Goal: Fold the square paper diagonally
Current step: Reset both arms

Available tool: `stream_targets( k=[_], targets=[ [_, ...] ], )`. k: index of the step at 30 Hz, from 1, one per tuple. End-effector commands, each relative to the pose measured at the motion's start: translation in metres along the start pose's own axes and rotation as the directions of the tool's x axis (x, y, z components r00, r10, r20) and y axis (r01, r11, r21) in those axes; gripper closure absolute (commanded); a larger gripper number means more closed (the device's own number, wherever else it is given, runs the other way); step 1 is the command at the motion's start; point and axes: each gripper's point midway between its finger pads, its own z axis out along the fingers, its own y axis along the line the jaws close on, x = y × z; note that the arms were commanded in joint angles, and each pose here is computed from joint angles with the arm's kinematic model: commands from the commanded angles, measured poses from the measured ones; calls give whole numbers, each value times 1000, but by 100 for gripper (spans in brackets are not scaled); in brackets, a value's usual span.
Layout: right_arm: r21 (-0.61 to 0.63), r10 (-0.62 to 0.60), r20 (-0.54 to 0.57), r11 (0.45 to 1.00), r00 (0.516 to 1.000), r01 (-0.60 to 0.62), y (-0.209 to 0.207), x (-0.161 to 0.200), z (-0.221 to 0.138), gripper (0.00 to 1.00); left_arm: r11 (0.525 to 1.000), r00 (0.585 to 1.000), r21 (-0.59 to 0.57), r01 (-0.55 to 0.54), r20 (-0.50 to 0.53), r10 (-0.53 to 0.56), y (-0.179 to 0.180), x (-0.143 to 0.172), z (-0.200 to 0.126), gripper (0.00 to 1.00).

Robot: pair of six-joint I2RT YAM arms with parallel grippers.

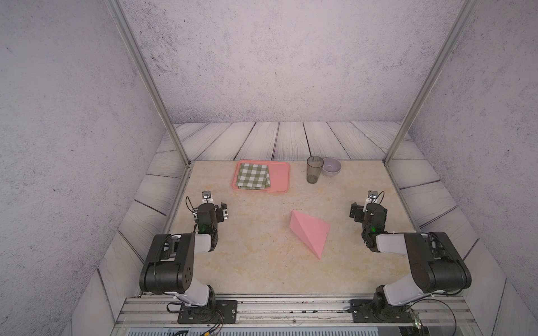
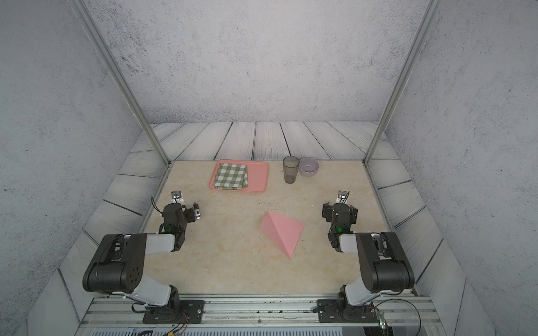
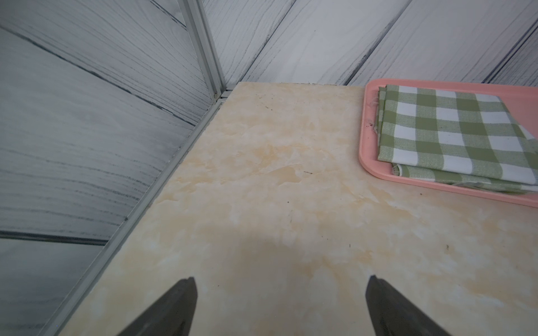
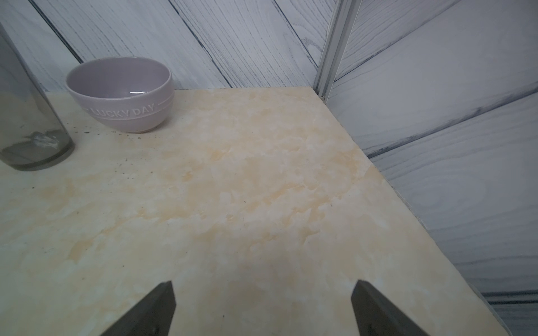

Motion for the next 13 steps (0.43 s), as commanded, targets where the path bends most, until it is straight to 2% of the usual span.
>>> stream_targets(
  k=[1,13],
  targets=[
    [-2,11,11,1000,1000,-11,0,-4,2,1,1000,1000,2,0,20,0,1,-10,0,3],
    [-2,13,10,1000,1000,-12,1,-3,2,1,1000,1000,3,0,20,0,1,-10,0,3]
  ],
)
